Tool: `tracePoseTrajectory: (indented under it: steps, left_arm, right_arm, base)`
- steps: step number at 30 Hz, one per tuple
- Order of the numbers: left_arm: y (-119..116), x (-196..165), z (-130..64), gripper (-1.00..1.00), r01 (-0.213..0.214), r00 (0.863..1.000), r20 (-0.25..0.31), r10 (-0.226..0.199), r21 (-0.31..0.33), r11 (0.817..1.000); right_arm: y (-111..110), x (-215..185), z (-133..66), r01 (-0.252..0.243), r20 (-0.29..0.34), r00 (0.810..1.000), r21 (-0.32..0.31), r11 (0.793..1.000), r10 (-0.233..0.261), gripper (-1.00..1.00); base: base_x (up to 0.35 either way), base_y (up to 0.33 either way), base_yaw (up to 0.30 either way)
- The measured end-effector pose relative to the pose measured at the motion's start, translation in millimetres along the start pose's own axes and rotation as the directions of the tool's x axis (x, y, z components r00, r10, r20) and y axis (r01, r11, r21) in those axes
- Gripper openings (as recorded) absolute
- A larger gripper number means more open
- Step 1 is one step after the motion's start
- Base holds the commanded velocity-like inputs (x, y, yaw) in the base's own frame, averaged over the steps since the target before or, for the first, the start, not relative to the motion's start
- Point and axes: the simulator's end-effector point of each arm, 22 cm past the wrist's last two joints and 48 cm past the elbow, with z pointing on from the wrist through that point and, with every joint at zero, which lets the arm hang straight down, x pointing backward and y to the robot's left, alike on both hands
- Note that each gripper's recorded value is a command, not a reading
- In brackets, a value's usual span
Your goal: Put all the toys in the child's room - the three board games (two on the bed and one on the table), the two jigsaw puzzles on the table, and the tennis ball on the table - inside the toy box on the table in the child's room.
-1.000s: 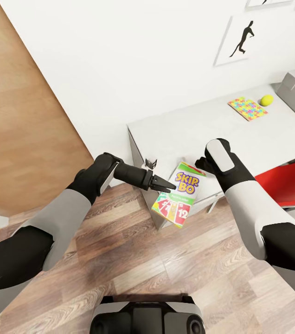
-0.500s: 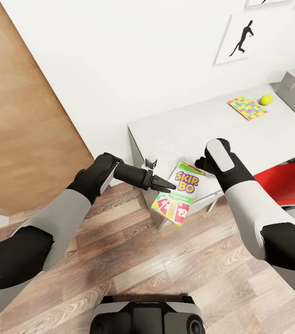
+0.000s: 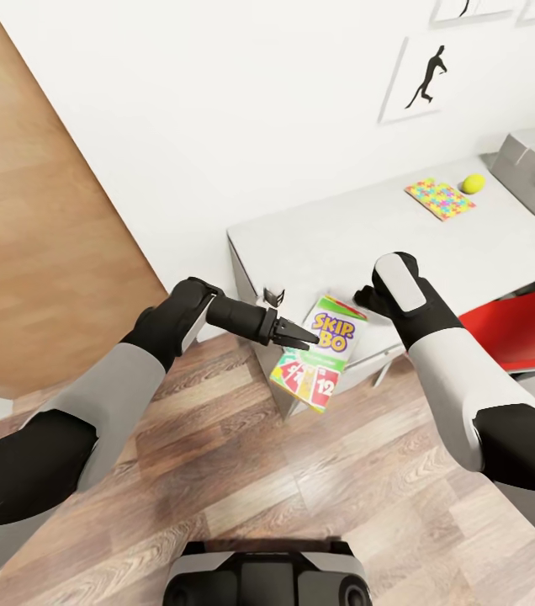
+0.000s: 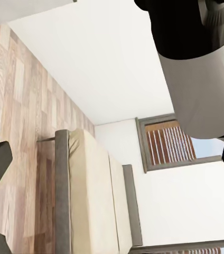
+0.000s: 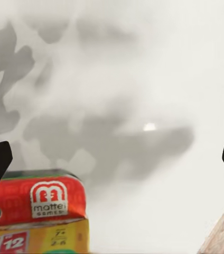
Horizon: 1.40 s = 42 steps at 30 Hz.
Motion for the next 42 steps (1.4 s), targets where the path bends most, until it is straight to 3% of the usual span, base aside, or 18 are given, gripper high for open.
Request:
tracePoseTrajectory:
  steps: [42]
  left_arm:
    - [-31,-10,-13.6,1.00,-0.054,0.998,0.008,0.054,-0.039,0.998]
  right_arm:
    - [3,-23,-44.9,-0.016,0.054,0.998,-0.038,0.999,0.018,1.00]
  base:
    - [-0.039,0.016,-0.080]
